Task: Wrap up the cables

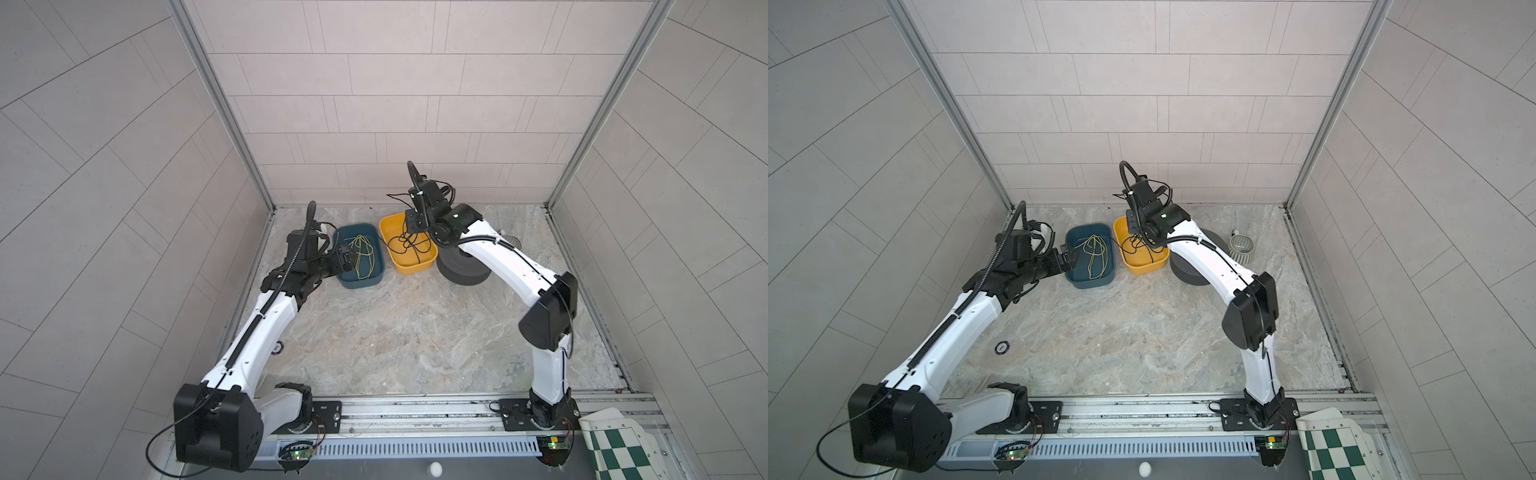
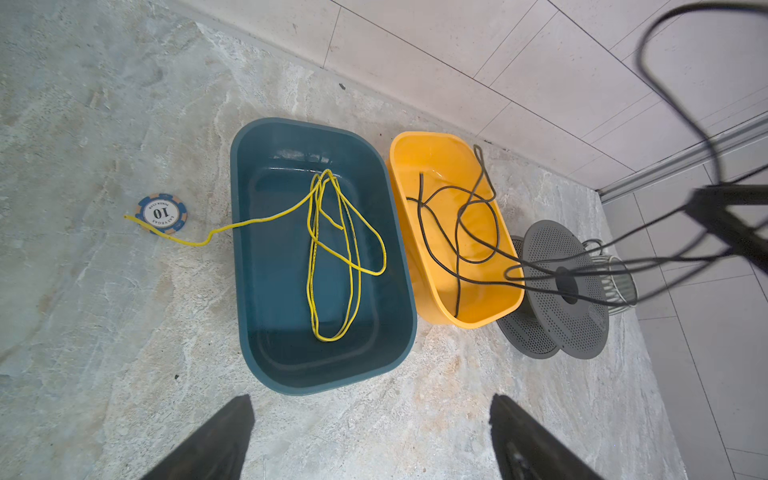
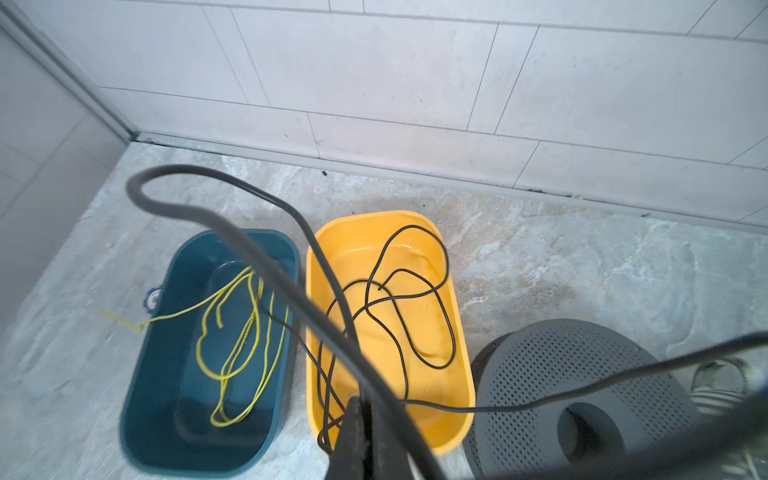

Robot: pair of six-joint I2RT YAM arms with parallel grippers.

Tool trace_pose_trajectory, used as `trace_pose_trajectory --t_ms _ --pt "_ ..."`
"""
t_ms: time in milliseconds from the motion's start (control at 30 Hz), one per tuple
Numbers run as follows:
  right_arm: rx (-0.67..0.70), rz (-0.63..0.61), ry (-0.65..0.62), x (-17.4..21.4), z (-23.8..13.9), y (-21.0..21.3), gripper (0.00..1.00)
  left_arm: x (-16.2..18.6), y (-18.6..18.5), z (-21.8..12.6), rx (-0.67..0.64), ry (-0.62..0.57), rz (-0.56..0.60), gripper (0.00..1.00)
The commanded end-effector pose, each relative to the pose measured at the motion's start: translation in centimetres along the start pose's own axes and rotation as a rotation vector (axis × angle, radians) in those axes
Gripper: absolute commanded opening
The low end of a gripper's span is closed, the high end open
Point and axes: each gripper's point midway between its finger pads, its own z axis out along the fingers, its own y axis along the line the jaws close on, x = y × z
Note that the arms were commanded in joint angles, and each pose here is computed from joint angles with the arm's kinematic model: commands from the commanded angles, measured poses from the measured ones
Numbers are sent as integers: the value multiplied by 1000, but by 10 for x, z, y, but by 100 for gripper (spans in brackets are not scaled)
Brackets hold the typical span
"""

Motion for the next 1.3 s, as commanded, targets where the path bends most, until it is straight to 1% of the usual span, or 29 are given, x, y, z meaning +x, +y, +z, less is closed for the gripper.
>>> trace_pose_trajectory --t_ms 0,233,300,400,533,667,800,933,1000,1033,1067,1133,1267 --pt "-49 -19 -33 -6 -48 -4 0 -2 -3 -4 9 -14 18 95" --pt "-66 6 35 35 -119 -35 0 0 -5 -2 16 -6 17 94" --pt "-58 35 53 51 -134 -48 0 1 -5 0 19 0 13 94" --pt "-65 126 88 82 -148 -67 0 1 -5 1 19 5 14 94" --pt "-33 212 178 137 -141 -93 0 2 -5 3 17 11 12 94" --pt "28 292 277 191 -117 -122 0 4 -7 4 19 18 20 94" --pt "94 353 323 223 -94 -147 0 5 -8 4 17 21 26 94" --pt "131 381 409 253 -76 -156 0 6 -9 3 12 20 35 94" --pt "160 387 456 263 -74 -159 7 6 -9 3 13 22 35 94" --pt "168 378 481 267 -73 -159 15 6 -9 3 15 22 36 94" --pt "169 365 507 269 -74 -159 27 6 -9 3 15 23 35 94" --pt "176 349 546 270 -78 -158 44 7 -10 3 18 25 36 94" --pt "187 305 533 257 -87 -158 67 7 -10 3 19 27 39 94"
